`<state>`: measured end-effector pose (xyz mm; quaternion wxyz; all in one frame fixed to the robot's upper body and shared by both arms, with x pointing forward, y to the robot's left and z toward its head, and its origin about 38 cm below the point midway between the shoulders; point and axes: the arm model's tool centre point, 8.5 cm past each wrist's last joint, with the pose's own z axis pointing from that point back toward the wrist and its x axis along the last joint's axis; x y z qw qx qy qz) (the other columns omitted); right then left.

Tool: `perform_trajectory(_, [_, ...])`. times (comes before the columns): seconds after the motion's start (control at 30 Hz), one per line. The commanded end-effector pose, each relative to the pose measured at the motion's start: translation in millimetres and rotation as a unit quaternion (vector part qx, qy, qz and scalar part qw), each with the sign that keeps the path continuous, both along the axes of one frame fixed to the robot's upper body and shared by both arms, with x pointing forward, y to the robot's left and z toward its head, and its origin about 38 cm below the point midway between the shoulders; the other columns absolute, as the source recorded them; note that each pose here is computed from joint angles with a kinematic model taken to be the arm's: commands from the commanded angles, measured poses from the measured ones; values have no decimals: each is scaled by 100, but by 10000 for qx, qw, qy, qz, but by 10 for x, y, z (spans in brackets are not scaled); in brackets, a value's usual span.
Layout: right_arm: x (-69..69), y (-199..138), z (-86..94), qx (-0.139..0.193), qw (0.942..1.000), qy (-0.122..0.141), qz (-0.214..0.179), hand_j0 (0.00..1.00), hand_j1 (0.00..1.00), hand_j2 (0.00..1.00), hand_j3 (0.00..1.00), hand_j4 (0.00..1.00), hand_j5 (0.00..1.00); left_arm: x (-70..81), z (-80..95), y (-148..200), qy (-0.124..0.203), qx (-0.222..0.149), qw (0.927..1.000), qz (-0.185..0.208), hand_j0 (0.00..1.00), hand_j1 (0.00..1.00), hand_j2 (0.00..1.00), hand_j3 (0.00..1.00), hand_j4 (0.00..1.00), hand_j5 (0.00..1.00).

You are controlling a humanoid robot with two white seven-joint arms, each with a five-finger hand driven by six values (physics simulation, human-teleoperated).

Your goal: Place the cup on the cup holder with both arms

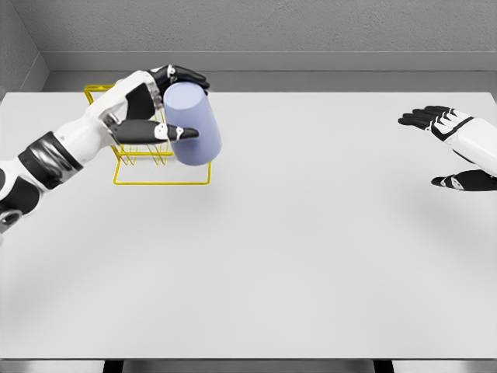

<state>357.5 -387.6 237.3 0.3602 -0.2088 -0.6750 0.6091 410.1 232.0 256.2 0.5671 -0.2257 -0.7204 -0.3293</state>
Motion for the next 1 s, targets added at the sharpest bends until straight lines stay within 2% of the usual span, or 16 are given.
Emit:
perform_trajectory(0.0, [-1,2,11,38,10000,-2,3,100,100,100,100,100,100,12,16,19,-9,-18,10000,30,67,67,67,67,67,67])
perform_trajectory(0.37, [-1,2,11,38,10000,-2,3,100,100,100,100,100,100,148,-38,216,68,2,9993,374,68,68,68,68,68,68])
perform_trajectory(0.97, [-3,6,21,97,10000,-3,19,100,100,100,100,100,100,195,-59,281,102,17,9988,485,69,69,69,69,69,69])
